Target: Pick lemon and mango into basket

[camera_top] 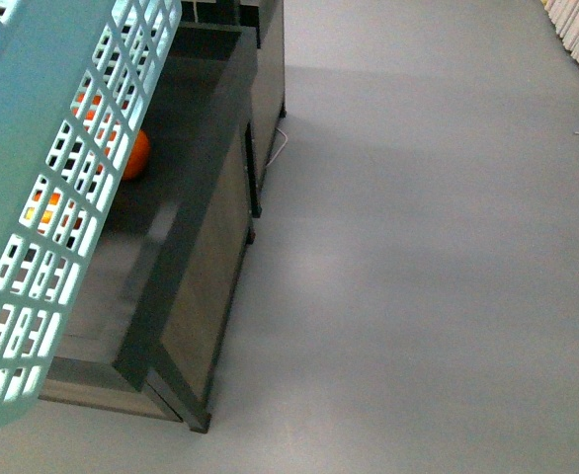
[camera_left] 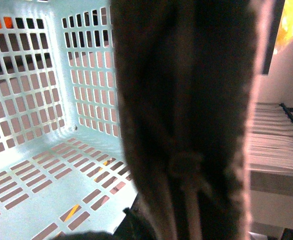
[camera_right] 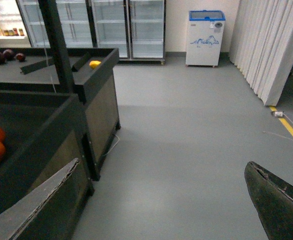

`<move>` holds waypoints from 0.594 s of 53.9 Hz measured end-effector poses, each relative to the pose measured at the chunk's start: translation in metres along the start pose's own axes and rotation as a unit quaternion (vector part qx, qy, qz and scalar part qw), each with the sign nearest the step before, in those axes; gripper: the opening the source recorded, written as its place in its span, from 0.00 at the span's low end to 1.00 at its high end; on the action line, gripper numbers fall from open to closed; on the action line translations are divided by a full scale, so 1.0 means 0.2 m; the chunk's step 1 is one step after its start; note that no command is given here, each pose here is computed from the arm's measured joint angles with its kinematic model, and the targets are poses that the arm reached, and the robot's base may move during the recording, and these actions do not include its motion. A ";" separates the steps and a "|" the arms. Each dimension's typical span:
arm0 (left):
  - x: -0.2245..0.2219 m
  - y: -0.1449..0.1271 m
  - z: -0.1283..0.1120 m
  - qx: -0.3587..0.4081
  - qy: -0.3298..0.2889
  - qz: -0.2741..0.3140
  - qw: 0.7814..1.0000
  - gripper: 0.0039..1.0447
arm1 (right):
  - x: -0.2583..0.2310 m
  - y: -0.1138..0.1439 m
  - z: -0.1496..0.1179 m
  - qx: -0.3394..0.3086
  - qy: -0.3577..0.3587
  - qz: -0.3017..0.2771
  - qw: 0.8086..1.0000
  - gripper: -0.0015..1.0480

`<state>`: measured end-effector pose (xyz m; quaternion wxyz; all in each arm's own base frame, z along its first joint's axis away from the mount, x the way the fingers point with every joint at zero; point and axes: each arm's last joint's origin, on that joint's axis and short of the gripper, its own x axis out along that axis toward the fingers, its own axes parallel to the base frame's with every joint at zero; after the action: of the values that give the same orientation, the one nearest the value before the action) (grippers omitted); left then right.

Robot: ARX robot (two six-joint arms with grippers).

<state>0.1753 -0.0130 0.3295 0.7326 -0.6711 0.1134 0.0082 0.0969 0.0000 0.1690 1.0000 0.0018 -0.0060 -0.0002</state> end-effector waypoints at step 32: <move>0.00 0.00 0.00 0.000 -0.001 0.000 1.000 0.04 | 0.00 0.00 0.00 0.000 0.000 -0.001 1.000 0.92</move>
<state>0.1753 -0.0128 0.3297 0.7325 -0.6713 0.1127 0.0084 0.0969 0.0000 0.1690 1.0000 0.0016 -0.0060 -0.0008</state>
